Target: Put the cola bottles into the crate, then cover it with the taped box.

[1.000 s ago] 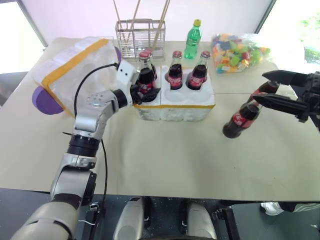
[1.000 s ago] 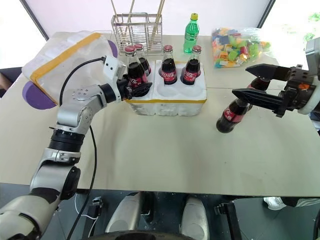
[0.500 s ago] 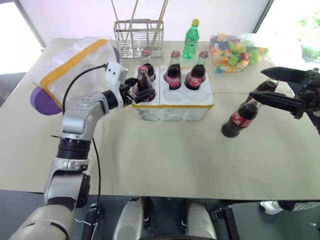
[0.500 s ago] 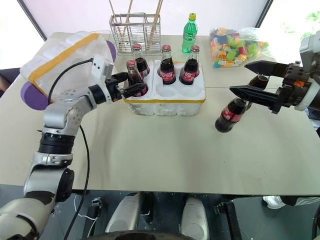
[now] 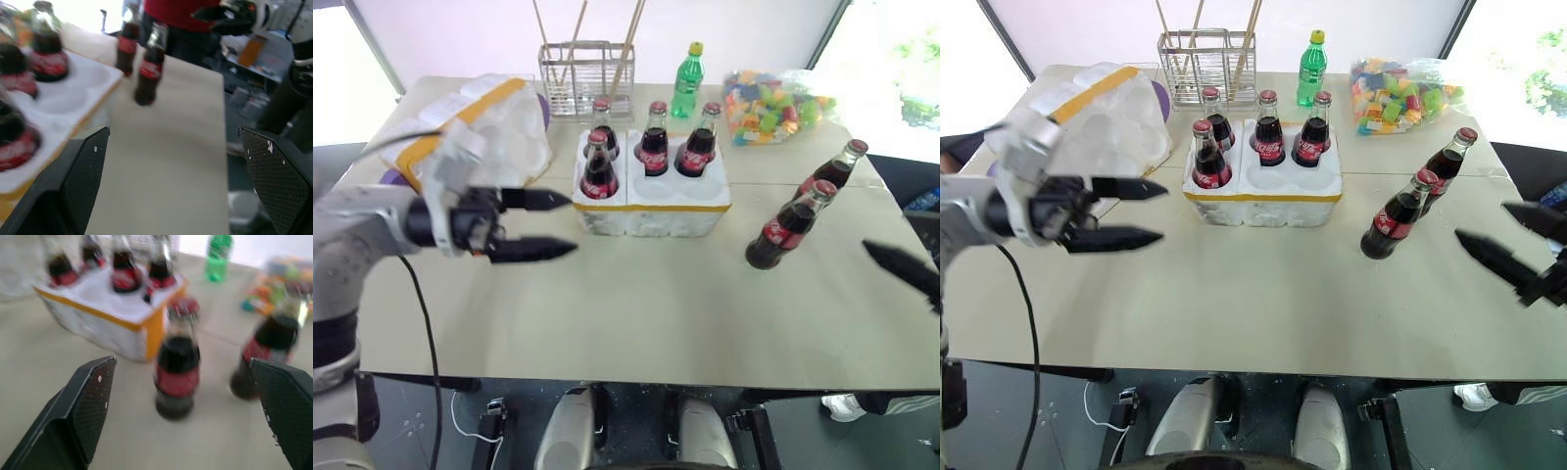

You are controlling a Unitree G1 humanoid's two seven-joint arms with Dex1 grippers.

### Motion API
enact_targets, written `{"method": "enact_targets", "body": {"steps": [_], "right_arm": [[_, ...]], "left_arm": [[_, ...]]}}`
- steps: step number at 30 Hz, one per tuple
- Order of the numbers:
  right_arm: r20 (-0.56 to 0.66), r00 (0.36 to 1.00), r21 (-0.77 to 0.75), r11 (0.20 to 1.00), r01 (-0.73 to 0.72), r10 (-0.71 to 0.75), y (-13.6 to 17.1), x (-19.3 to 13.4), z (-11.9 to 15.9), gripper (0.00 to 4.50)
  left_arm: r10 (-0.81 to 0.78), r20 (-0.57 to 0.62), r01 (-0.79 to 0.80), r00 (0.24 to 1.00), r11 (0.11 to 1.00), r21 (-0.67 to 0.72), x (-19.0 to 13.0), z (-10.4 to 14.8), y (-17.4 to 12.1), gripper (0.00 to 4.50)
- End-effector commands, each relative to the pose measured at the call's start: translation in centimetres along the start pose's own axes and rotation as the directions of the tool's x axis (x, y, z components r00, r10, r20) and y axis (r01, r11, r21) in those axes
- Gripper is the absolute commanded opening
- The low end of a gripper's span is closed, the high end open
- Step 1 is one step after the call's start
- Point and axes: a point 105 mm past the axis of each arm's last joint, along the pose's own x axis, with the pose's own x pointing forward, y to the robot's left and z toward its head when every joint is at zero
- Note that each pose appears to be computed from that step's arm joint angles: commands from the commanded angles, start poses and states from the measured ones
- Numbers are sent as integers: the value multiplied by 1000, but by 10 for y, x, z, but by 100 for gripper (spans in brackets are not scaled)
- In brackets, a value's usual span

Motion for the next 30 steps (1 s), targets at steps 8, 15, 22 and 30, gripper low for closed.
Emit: {"method": "enact_targets", "body": {"steps": [8, 15, 22, 30], "right_arm": [[79, 976, 31, 979, 200, -202, 3, 58, -44, 450], [88, 977, 72, 979, 188, -194, -3, 79, -59, 450], [109, 980, 95, 984, 154, -164, -2, 95, -65, 450], [144, 984, 148, 985, 86, -108, 9, 107, -58, 450]], "left_arm": [[-19, 24, 16, 1000, 994, 111, 39, -6, 10, 438], [-27, 46, 21, 999, 993, 116, 44, -2, 11, 438], [-10, 47, 4, 999, 992, 126, 48, -1, 18, 438], [9, 70, -18, 997, 991, 132, 48, 4, 21, 438]]}}
